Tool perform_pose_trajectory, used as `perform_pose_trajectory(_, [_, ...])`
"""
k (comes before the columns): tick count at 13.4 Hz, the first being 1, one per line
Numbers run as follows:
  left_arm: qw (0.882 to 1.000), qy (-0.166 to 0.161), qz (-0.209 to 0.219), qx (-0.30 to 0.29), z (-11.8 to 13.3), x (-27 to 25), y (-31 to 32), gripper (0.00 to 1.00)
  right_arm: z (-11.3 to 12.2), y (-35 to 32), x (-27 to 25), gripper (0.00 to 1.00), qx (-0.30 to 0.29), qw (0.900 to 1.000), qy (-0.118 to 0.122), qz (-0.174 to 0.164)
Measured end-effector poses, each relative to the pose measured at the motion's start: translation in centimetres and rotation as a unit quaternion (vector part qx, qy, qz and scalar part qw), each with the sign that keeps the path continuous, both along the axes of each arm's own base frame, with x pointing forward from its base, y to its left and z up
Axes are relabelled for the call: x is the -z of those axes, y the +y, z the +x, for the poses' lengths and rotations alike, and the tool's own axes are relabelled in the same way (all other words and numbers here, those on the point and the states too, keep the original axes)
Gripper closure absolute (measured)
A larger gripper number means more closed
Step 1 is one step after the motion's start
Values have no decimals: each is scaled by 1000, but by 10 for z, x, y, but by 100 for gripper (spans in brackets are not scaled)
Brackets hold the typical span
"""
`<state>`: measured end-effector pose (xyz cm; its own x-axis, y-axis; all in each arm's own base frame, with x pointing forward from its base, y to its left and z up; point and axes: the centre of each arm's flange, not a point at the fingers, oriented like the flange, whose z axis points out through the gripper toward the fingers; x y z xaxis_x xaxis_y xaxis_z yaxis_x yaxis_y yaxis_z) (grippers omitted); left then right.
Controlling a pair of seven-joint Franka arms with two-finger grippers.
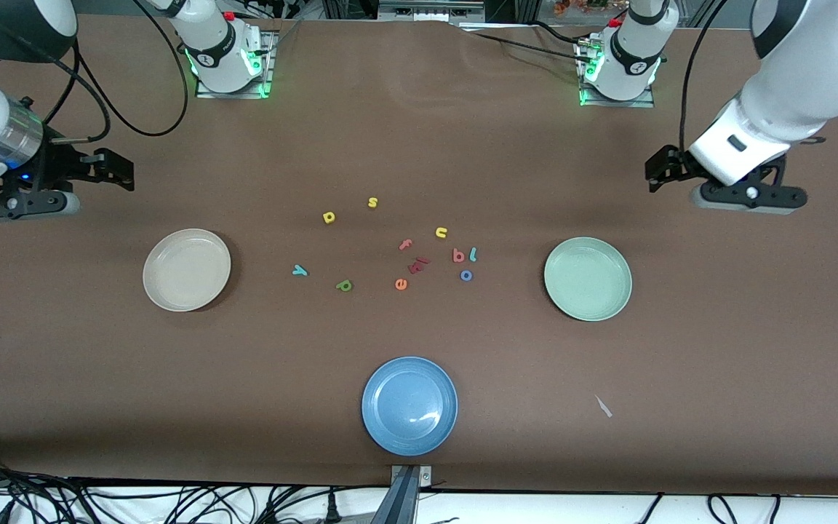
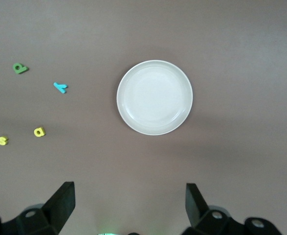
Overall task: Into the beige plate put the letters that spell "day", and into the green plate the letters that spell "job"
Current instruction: 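Move the left and right grippers down over the scattered foam letters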
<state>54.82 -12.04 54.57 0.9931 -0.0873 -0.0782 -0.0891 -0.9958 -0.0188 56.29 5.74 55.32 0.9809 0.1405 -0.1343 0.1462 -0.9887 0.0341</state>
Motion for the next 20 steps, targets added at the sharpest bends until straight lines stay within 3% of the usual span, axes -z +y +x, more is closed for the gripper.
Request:
perform_pose_trajectory(4, [1000,-7,-9,13,28,8,-30,0,-13,60,21,0,-25,999,22,11])
perform_pose_trajectory(6, [1000,-11,-14,-15,47,13,-51,0,-19,86,42,0,-10,1000,21,15])
perform_pose_trajectory(9, [996,12,-17,-81,66,50,-90,0,-35,140,80,0,3,1000,10,13])
perform_pose_trajectory(13, [985,17,-17,-170,81,92,-169,0,-61,199,144,0,10,1000,-13,25])
perform_pose_trajectory(18, [976,1,-52,-212,88,160,-239,0,-72,245,239,0,7,999,15,46])
perform_pose_trajectory(20, [977,0,-60,-205,86,191,-259,0,-77,247,270,0,-3,999,13,46])
